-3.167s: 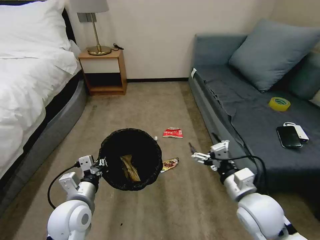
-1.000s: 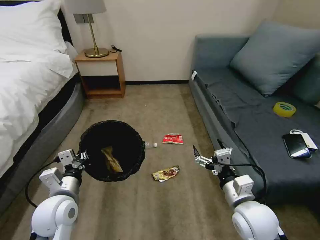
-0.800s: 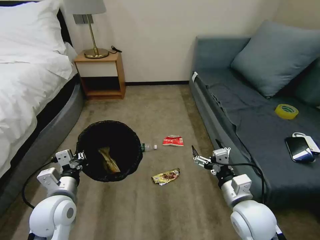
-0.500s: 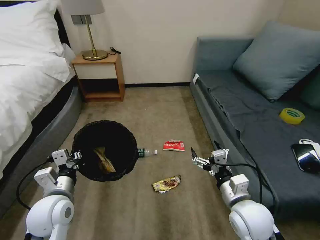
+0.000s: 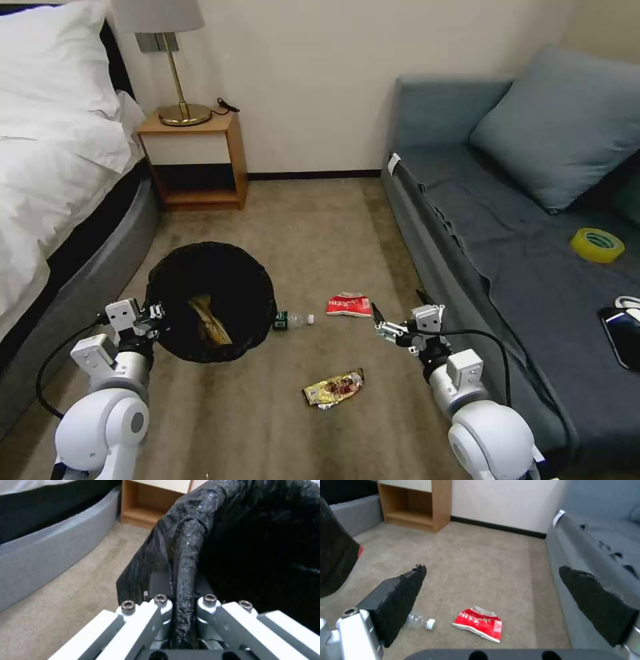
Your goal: Pick up the trash bin, then pick up the garbage on the floor and place it into the trash bin.
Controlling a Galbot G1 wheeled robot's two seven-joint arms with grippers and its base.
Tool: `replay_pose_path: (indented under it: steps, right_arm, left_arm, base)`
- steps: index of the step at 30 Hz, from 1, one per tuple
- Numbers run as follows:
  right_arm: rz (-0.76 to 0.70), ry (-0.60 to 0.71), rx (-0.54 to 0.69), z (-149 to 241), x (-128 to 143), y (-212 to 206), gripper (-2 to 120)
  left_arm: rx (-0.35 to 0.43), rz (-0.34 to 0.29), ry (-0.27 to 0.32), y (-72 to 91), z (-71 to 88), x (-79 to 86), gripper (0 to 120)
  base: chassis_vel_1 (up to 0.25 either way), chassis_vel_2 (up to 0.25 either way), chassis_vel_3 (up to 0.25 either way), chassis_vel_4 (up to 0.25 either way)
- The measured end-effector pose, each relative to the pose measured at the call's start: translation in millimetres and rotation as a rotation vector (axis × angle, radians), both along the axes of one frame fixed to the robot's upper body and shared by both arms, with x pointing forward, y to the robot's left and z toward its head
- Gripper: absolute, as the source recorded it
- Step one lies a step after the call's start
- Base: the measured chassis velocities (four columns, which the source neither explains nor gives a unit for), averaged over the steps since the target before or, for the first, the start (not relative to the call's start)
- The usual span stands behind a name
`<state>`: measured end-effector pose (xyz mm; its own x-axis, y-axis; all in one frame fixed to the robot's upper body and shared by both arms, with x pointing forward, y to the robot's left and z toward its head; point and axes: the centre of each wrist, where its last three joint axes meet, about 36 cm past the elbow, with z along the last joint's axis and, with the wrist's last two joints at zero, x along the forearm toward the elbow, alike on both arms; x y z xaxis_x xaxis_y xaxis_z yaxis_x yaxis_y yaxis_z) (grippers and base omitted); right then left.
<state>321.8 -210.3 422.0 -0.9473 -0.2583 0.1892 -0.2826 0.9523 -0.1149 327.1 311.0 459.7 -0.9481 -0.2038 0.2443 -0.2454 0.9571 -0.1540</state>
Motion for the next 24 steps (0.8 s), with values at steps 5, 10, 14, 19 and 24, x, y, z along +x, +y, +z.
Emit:
replay_pose_path:
  steps: [5, 10, 14, 19, 24]
  right_arm:
    - [0.031, 0.058, 0.0, -20.9, 8.5, 5.3, 100]
    - [0.065, 0.226, 0.062, -50.9, 25.5, 21.0, 100]
    - [0.073, 0.39, 0.125, -60.7, 45.1, 41.7, 100]
    - [0.062, 0.596, 0.174, -67.0, 72.1, 58.3, 100]
    - [-0.03, 0.922, 0.229, -75.3, 118.6, 63.3, 100]
  left_arm:
    - [0.0, -0.003, 0.007, 3.3, -4.2, 3.3, 3]
    - [-0.009, -0.009, 0.016, 3.3, -8.6, 4.1, 3]
    - [-0.023, -0.008, 0.015, 1.5, -10.7, 4.4, 3]
    - [-0.032, -0.007, 0.016, 2.3, -13.3, 4.2, 3]
    - [-0.033, 0.009, 0.015, 9.2, -16.9, 6.5, 3]
  base:
    - [-0.055, 0.032, 0.044, -0.055]
    - [0.0, 0.0, 0.0, 0.0]
    - [0.0, 0.0, 0.0, 0.0]
    - [0.0, 0.0, 0.0, 0.0]
    - [0.0, 0.0, 0.0, 0.0]
